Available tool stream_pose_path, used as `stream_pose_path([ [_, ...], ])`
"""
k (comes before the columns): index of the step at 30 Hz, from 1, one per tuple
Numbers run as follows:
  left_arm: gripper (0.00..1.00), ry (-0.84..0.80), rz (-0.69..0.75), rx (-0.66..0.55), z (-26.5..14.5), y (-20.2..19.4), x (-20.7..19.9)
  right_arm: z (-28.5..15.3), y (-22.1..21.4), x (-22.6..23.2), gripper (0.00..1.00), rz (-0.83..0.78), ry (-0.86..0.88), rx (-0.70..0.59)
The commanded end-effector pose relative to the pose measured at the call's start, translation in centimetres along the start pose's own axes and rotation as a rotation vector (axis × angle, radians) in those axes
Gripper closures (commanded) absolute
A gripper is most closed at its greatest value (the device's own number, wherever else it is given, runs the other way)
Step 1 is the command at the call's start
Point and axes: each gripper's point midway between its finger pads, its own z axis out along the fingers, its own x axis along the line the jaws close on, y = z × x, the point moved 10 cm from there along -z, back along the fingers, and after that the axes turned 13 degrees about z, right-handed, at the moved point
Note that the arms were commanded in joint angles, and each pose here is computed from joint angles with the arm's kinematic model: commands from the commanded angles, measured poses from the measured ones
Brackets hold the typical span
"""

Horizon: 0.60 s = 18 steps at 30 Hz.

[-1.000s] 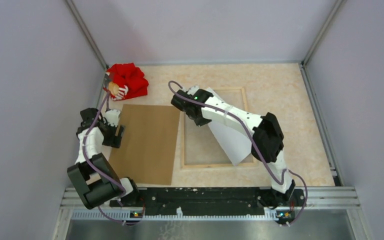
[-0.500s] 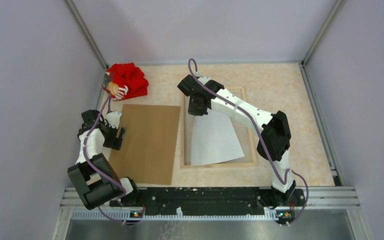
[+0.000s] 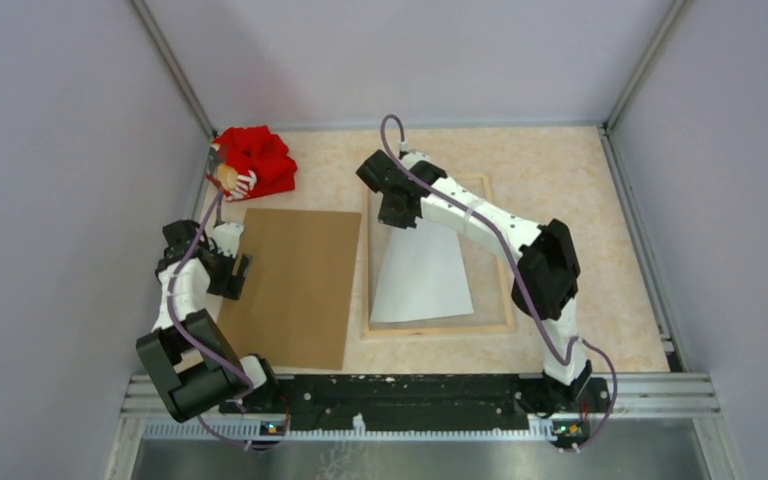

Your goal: Put the photo into the frame

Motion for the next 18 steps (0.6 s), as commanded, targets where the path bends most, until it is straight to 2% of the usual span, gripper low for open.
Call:
stream_pose_path([
  [1,0.17,0.023,0.019,-0.033,-0.2,0.5,0.5,0.9,0.6,-1.9,1.0,0.068,-0.036,0.014],
  [4,0.17,0.024,0.019,-0.036,-0.3,0.5,0.4,1.6,1.0,-2.2,1.0,0.106,-0.026,0.036],
  [11,0.17,0.03,0.026,-0.031,0.0,0.2,0.1,1.3,1.6,-1.7,1.0,0.086,-0.04,0.016],
  [18,0.17,0.028,0.032,-0.03,0.0,0.2,0.2,2.1,1.4,-1.9,1.0,-0.053,-0.059,0.04],
])
